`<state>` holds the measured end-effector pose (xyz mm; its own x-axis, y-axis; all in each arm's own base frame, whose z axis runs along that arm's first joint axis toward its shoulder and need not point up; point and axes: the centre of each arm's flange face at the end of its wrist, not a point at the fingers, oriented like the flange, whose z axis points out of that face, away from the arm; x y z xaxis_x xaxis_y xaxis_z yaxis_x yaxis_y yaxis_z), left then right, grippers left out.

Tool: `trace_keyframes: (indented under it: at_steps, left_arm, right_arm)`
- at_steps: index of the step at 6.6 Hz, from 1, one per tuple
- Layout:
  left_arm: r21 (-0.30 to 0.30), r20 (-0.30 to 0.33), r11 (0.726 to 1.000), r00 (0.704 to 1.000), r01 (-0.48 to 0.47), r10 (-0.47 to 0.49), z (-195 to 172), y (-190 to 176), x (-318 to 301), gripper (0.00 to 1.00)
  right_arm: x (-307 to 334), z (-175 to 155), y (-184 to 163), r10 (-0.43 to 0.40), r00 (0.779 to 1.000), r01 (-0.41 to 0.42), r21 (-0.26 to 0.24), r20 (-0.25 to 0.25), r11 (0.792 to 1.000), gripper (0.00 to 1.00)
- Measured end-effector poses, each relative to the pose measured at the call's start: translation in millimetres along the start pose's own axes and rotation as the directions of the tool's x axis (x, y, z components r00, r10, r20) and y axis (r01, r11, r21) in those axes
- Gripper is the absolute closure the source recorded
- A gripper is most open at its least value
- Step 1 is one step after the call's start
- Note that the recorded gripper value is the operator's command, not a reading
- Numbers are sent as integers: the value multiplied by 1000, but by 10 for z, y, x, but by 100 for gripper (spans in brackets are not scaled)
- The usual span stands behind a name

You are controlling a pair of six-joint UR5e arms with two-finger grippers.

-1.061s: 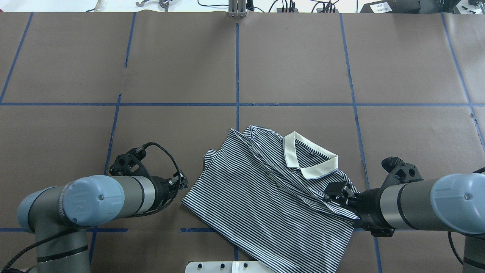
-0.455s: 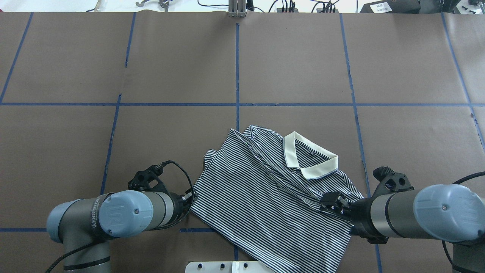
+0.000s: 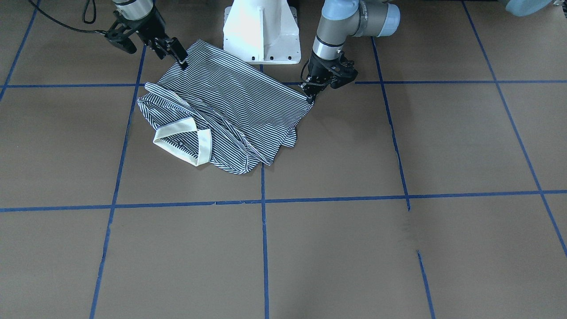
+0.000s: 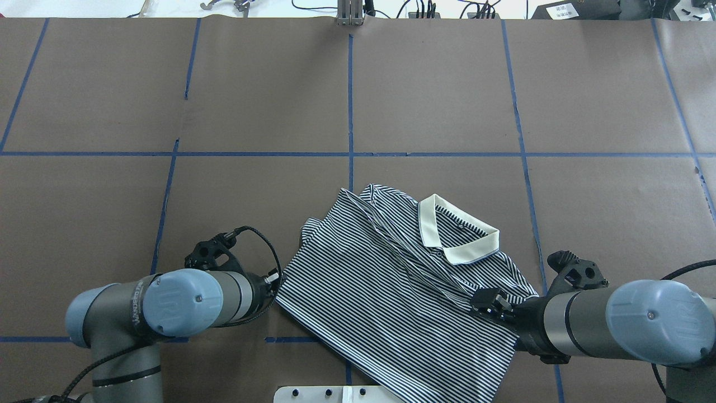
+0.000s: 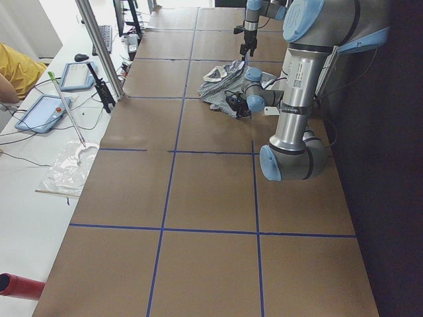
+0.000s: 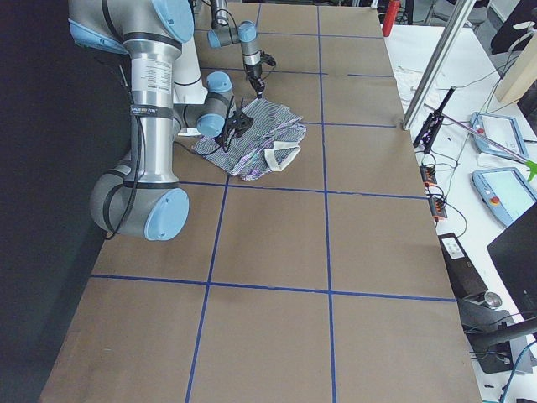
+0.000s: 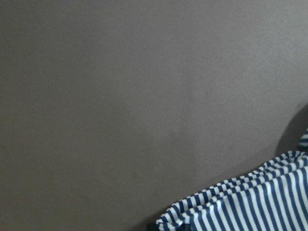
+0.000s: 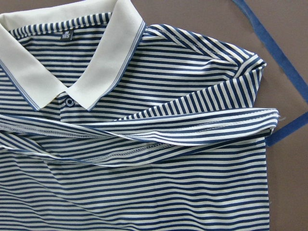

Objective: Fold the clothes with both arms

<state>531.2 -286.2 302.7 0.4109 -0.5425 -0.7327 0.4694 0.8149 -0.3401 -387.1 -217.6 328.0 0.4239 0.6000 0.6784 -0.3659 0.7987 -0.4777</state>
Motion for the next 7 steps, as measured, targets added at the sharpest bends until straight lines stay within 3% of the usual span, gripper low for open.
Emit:
trace_keyframes:
  at_steps: [2,4,5,6,7]
  left_arm:
    - [108,-44,991,995,-80,85,-207,-765,379,100]
    - [224,-107,973,991,-49,75,-129,-1613,1243,100]
    - [258,-128,966,990,-21,56,183,-1990,1566,94]
    - [287,-144,958,989,0,43,523,-2375,1821,64]
    - [306,-151,952,987,2,47,621,-2610,1958,63]
  right_arm:
    - [-16,-8,5,-1,1000,1,6,8,1000,0]
    - [-60,-22,20,-1,1000,1,5,20,1000,0]
    - [-99,-33,13,1,1000,-2,8,29,1000,0]
    - [-171,-57,-25,8,999,-8,17,48,1000,0]
    - [-285,-47,-84,17,998,-19,30,68,999,0]
